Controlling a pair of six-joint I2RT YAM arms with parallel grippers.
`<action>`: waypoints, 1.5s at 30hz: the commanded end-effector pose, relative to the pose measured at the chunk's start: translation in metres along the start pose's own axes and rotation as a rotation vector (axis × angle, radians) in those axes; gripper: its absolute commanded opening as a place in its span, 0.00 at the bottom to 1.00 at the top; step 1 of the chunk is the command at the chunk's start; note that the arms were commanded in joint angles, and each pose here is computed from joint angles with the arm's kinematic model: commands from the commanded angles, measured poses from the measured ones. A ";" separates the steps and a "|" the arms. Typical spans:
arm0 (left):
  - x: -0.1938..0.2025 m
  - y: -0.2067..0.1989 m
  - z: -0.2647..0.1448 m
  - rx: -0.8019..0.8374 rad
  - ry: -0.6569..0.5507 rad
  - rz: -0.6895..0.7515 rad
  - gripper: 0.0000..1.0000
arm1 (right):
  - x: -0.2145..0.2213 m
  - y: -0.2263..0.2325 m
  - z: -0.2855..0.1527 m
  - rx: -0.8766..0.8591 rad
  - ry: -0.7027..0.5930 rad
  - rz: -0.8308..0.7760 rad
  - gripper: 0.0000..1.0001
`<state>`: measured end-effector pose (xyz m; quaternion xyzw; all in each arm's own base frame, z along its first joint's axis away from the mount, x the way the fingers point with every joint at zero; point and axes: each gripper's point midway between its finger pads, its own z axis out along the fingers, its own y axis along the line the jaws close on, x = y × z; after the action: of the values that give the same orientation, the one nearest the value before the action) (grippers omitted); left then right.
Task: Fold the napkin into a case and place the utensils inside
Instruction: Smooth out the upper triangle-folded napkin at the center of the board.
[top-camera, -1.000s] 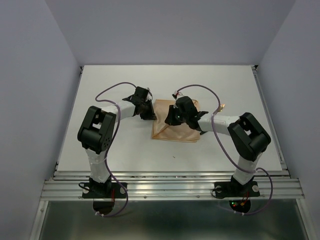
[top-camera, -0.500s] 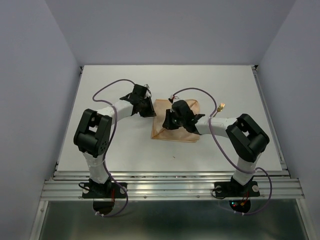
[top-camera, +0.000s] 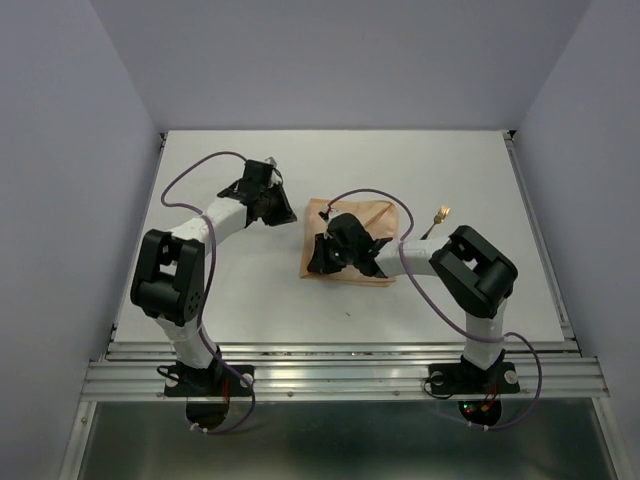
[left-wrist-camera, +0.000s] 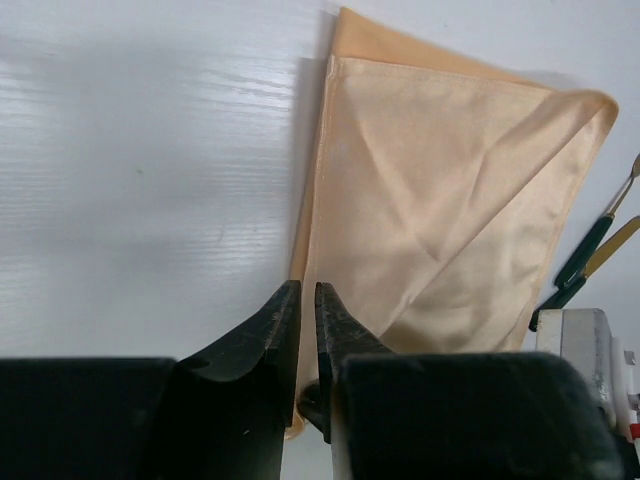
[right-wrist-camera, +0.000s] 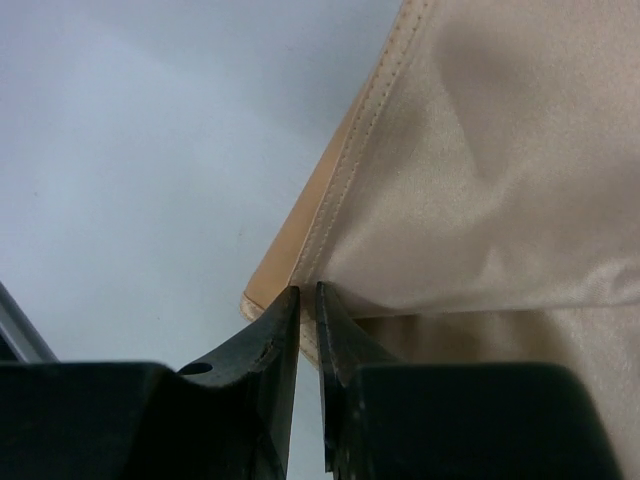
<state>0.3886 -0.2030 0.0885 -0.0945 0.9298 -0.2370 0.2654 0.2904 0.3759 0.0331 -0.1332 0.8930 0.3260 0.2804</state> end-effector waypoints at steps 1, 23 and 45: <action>-0.015 0.005 -0.026 0.002 -0.063 -0.018 0.23 | -0.006 0.011 0.013 -0.040 -0.023 -0.002 0.18; 0.013 0.022 -0.038 0.001 -0.047 -0.022 0.24 | -0.123 -0.090 -0.073 0.215 -0.308 0.079 0.23; -0.044 -0.005 0.035 0.025 0.004 0.089 0.42 | -0.170 -0.206 -0.107 0.621 -0.272 0.021 0.29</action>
<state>0.4304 -0.1997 0.0776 -0.0808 0.9319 -0.2353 0.2638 0.4693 0.1722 0.0771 0.0061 0.9130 0.0607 0.4035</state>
